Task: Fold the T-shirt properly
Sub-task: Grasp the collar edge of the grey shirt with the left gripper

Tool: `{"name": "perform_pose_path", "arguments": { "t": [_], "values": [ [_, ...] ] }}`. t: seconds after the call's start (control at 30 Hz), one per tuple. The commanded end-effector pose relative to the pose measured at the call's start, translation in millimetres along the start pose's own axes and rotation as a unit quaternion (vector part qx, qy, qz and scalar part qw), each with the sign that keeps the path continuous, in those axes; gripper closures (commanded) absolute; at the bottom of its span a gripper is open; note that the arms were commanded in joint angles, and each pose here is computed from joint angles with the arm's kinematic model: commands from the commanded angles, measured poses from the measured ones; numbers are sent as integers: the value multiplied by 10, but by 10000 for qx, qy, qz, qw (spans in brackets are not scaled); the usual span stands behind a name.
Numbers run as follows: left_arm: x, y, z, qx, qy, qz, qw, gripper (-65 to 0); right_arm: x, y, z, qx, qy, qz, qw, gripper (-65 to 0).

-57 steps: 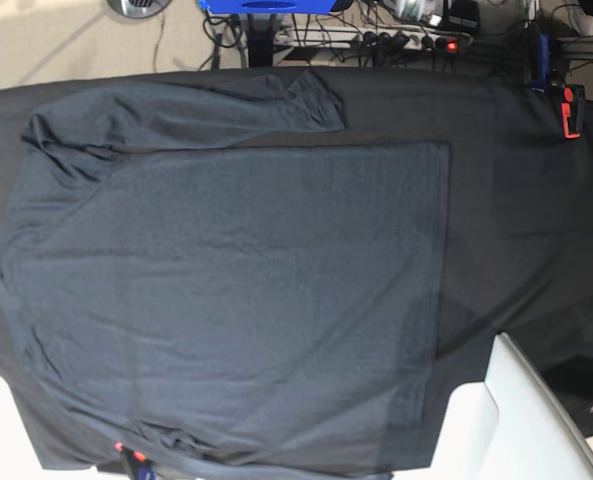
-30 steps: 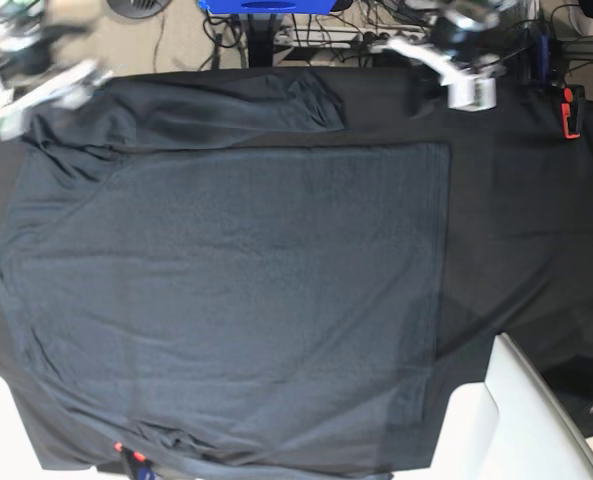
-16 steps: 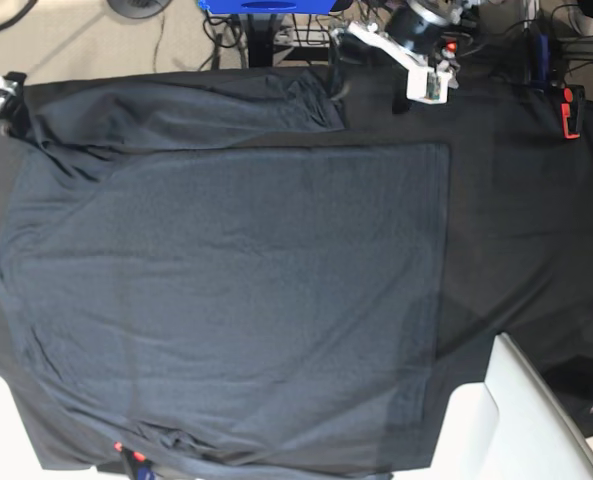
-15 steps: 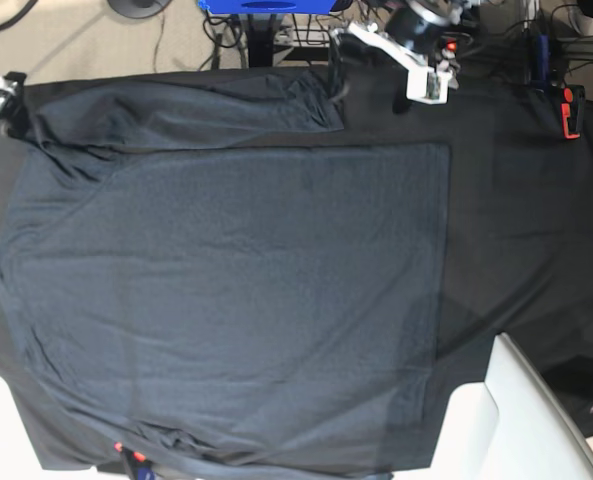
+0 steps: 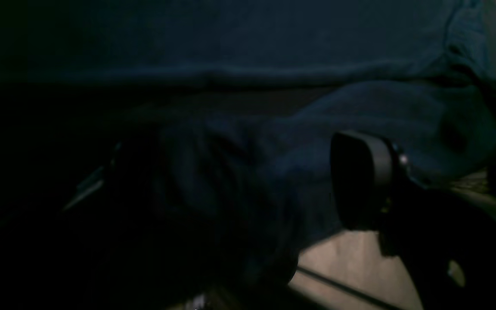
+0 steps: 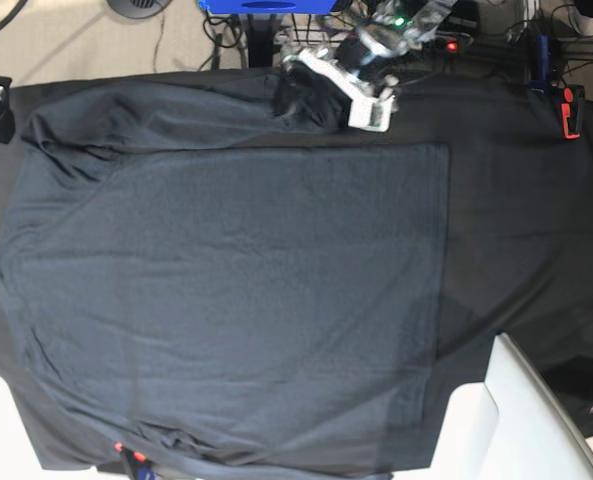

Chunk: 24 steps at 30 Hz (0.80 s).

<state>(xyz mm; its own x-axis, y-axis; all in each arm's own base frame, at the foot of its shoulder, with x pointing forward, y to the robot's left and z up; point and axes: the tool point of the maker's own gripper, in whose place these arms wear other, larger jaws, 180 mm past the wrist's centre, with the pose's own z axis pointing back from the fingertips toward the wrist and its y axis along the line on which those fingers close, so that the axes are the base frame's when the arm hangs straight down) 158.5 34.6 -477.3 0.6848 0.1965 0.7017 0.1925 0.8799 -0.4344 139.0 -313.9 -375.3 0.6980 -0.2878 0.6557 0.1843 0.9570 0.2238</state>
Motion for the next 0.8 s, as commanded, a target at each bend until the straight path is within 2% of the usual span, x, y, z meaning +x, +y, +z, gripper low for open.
{"name": "perform_pose_path", "arguments": {
  "t": [0.0,0.07,0.1,0.13,0.3,0.57,0.77],
  "values": [
    [-163,-50,9,-33,310,131,9994,-569,104,-29,49,-11,-165,95,9998,-497],
    [-201,-61,-10,-10,337,185,9993,-543,78,-55,22,-5,-144,17,9999,-495],
    [-198,-71,-19,-5,324,205,9993,-497,100,-101,-6,-35,-135,24,9999,-495],
    [-200,-69,-21,2,323,205,9993,-431,74,-167,-48,-100,-76,-11,9999,-495],
    [-158,-70,-28,-3,272,214,9994,-10,-111,-443,-363,-376,285,-244,9986,-495],
    [163,-160,65,-238,-60,38,9997,0,-60,-433,-578,-257,312,-394,9984,-495],
    [339,-239,155,-397,-244,-42,9989,0,-183,-424,-711,-138,441,-700,9965,-494]
  ]
}}
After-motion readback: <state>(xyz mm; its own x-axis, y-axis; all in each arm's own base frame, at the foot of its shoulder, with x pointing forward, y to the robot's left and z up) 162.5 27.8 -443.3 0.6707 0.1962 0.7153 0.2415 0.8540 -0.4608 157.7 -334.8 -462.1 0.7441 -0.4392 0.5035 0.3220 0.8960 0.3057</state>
